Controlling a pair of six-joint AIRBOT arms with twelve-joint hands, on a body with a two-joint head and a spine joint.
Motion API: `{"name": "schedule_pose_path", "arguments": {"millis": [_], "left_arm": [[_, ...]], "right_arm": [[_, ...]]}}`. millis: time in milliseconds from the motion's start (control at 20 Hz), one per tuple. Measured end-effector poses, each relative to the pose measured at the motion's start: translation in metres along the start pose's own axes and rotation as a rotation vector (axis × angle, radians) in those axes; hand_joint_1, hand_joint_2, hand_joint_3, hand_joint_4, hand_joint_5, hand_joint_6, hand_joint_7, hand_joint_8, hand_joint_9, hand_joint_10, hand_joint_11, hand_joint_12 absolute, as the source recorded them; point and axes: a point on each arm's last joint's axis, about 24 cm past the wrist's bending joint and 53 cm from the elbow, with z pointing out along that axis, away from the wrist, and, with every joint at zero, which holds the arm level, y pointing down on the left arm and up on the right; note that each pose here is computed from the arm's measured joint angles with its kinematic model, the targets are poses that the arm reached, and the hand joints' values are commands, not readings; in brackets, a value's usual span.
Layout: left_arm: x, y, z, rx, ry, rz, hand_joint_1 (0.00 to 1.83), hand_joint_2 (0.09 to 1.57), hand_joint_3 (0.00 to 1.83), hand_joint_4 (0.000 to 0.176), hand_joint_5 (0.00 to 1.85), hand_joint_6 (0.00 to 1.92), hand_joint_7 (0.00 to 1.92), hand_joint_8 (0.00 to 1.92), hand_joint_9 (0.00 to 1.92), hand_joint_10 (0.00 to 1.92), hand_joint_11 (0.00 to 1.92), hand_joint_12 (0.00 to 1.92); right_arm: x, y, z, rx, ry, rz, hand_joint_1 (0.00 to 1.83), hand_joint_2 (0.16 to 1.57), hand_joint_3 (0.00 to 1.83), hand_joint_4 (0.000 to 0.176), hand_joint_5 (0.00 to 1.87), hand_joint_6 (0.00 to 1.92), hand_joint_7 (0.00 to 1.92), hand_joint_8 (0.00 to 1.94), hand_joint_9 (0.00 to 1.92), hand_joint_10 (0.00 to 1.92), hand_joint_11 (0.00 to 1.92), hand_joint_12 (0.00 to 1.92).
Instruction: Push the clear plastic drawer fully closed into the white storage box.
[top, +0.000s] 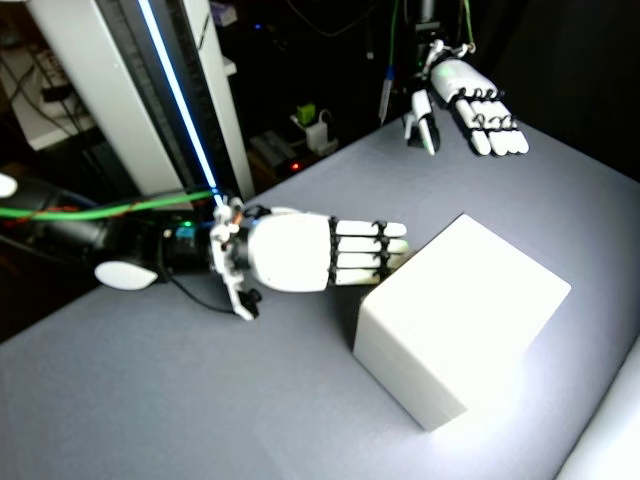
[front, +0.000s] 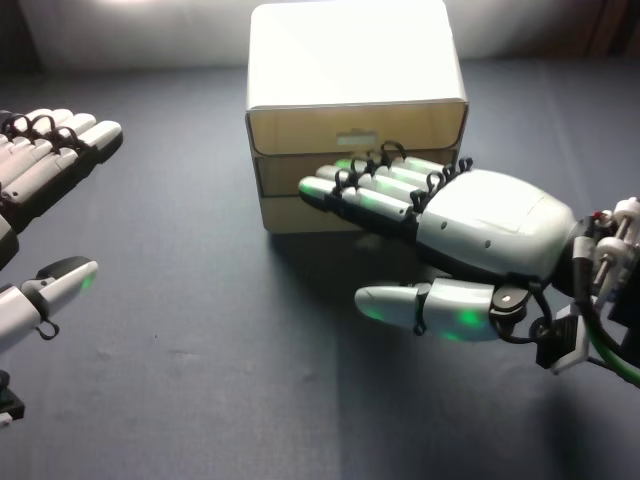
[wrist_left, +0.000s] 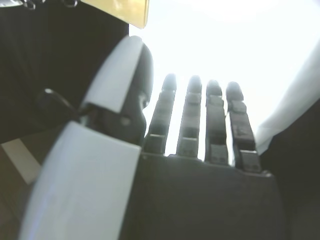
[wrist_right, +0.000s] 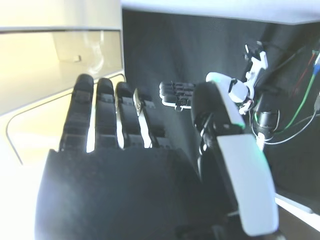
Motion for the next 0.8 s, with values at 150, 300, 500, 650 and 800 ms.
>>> {"name": "schedule_pose_path", "arguments": {"millis": [150,300,500,650,800], "left_arm": [[0.000,-0.001,0.000,0.003,-0.001,0.000,0.64,1.43,0.00,0.030,0.00,0.00,0.00,0.00,0.00,0.00,0.00,0.00],[0.001,0.000,-0.001,-0.005,-0.003,-0.005,0.64,1.43,0.00,0.042,0.00,0.00,0.00,0.00,0.00,0.00,0.00,0.00],[0.000,0.000,-0.004,-0.004,-0.005,-0.005,0.64,1.42,0.00,0.041,0.00,0.00,0.00,0.00,0.00,0.00,0.00,0.00],[-0.002,-0.001,-0.004,0.002,-0.014,-0.007,0.59,1.42,0.00,0.048,0.00,0.00,0.00,0.00,0.00,0.00,0.00,0.00],[-0.004,-0.003,-0.004,0.009,-0.024,-0.008,0.64,1.42,0.00,0.040,0.00,0.00,0.00,0.00,0.00,0.00,0.00,0.00]], "right_arm": [[-0.001,0.017,-0.009,-0.053,-0.005,0.011,0.27,1.40,0.00,0.000,0.10,0.02,0.16,0.01,0.22,0.04,0.00,1.03],[0.000,0.016,-0.031,-0.053,0.006,0.041,0.32,1.41,0.00,0.000,0.17,0.02,0.22,0.02,0.29,0.05,0.00,1.28],[-0.020,0.015,-0.066,-0.033,-0.041,0.046,0.26,1.43,0.00,0.000,0.21,0.02,0.30,0.02,0.42,0.12,0.00,1.68],[-0.037,0.010,-0.096,0.006,-0.092,0.046,0.34,1.45,0.00,0.000,0.20,0.03,0.33,0.00,0.26,0.49,0.01,1.69],[-0.064,0.004,-0.119,0.052,-0.173,-0.001,0.32,1.46,0.00,0.000,0.16,0.01,0.30,0.01,0.17,0.50,0.00,1.49]]}}
